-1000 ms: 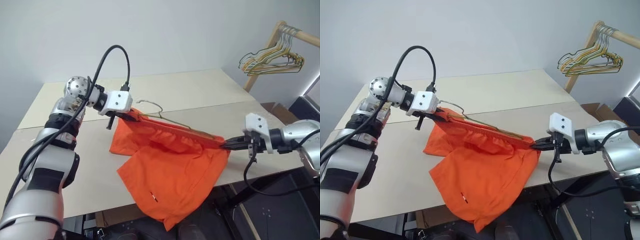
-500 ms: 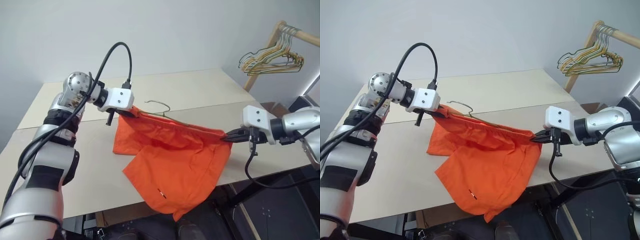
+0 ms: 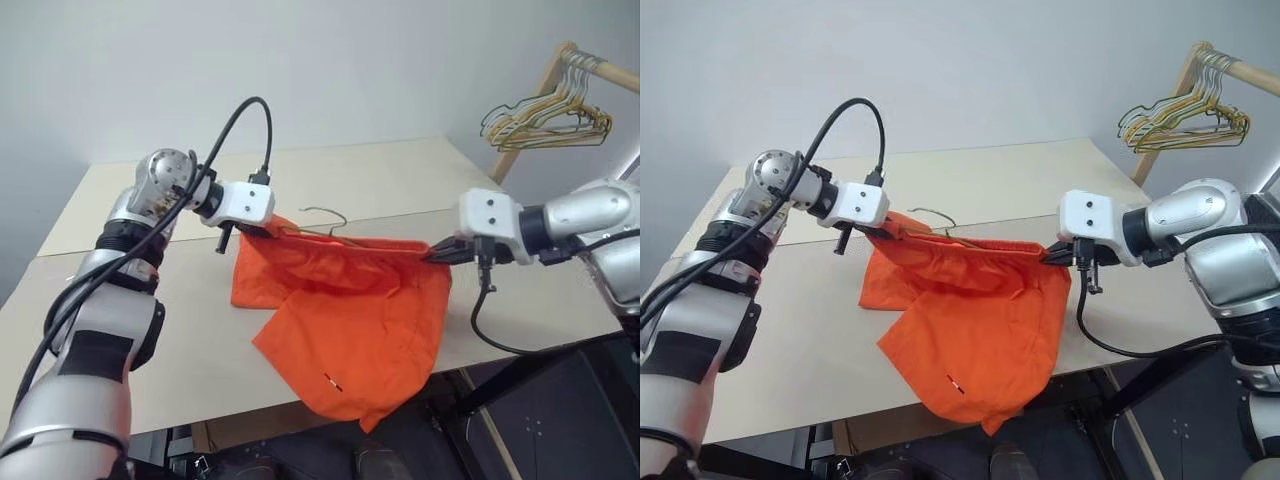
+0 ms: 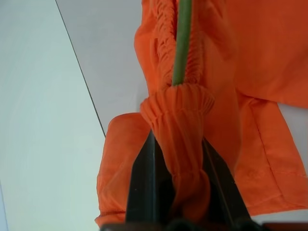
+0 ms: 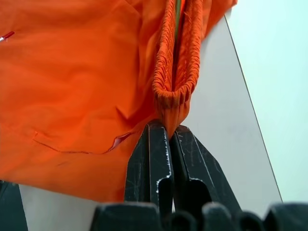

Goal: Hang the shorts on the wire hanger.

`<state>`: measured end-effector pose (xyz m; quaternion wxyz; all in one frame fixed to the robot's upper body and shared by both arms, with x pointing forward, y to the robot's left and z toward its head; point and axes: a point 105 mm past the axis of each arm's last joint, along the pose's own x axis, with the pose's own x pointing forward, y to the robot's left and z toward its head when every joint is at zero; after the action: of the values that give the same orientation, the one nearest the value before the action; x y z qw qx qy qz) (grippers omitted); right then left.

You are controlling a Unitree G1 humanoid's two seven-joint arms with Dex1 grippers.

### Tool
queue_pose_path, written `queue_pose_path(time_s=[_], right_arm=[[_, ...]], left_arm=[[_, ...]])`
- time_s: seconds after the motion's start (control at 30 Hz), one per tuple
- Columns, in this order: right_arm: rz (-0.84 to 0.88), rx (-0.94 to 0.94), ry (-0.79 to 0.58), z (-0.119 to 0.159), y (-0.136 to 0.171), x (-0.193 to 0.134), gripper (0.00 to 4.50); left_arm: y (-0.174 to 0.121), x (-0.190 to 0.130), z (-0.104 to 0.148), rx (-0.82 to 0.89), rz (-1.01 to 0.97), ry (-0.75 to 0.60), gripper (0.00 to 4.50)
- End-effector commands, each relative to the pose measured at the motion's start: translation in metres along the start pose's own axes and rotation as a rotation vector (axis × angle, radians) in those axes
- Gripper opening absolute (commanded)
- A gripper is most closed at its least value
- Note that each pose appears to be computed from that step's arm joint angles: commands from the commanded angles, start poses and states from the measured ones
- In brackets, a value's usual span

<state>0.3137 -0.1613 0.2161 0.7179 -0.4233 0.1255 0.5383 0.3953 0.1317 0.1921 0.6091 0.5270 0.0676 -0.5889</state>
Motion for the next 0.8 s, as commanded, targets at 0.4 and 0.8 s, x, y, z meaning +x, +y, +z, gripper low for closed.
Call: queue_pose_path(time_s=[0.4,0.8], right_arm=[[-0.062,-0.018,-0.072,0.030,-0.010,0.021,0.01],[-0.098,-0.062,-0.121,0.035,-0.005,0.038,0.81]], left_arm=[[0.013,-0.006,0.017,0.014,0.071,-0.069,0.00],[0.011,-0.008,0.015,-0.027,0.089,-0.084,0.00]])
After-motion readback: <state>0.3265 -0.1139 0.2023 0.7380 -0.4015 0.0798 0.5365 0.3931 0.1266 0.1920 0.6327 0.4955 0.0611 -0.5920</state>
